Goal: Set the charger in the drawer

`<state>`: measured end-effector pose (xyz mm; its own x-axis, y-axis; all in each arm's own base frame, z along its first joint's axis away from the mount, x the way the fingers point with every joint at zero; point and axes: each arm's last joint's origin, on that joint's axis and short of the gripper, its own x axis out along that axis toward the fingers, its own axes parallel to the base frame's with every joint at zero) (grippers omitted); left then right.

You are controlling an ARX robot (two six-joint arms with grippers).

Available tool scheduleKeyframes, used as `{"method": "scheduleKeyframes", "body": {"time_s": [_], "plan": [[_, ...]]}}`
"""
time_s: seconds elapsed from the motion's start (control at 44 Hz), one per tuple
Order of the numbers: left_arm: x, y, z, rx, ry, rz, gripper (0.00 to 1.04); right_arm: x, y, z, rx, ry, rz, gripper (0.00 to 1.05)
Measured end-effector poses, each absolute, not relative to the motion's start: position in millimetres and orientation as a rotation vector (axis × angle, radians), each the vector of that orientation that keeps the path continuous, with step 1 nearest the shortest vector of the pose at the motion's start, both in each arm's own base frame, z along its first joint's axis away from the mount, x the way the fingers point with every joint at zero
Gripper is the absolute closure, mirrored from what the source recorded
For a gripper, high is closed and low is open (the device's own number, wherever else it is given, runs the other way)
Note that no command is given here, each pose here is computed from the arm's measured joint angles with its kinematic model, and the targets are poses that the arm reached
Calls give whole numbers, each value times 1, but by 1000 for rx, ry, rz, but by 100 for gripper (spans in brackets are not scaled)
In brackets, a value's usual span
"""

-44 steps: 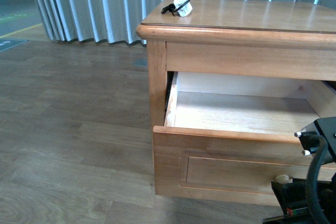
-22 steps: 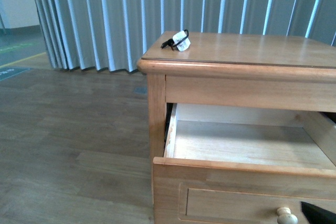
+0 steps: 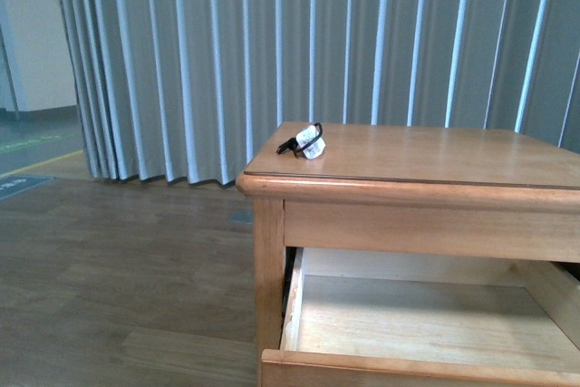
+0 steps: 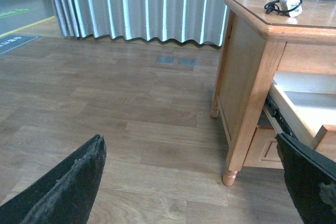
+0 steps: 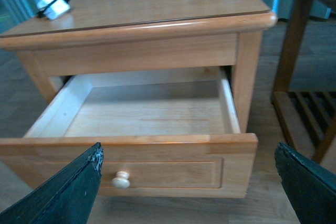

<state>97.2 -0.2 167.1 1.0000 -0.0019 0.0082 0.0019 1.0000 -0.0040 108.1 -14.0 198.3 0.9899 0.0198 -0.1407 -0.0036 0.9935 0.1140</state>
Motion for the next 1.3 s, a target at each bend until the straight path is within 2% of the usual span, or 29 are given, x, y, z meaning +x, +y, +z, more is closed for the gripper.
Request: {"method": "scheduleKeyframes", "body": {"time_s": [0.75,0.909,0.955,1.023,1.068,1.295], "plan": [[97,0,167,-4,-8,-2,6,107,-18,196,146,137,-22,9],[97,0,167,-4,-8,-2,6,98,-14,190,40,12,-9,30],[97,0,167,-4,-8,-2,6,98,-14,191,27,2,-5,25],[97,0,167,-4,-8,-2,6,98,-13,189,16,5,-2,11],[97,0,167,-4,-8,-2,6,98,-13,189,15,6,-2,6],[97,0,167,-4,-8,-2,6,98,-13,189,6,3,-3,8]]}}
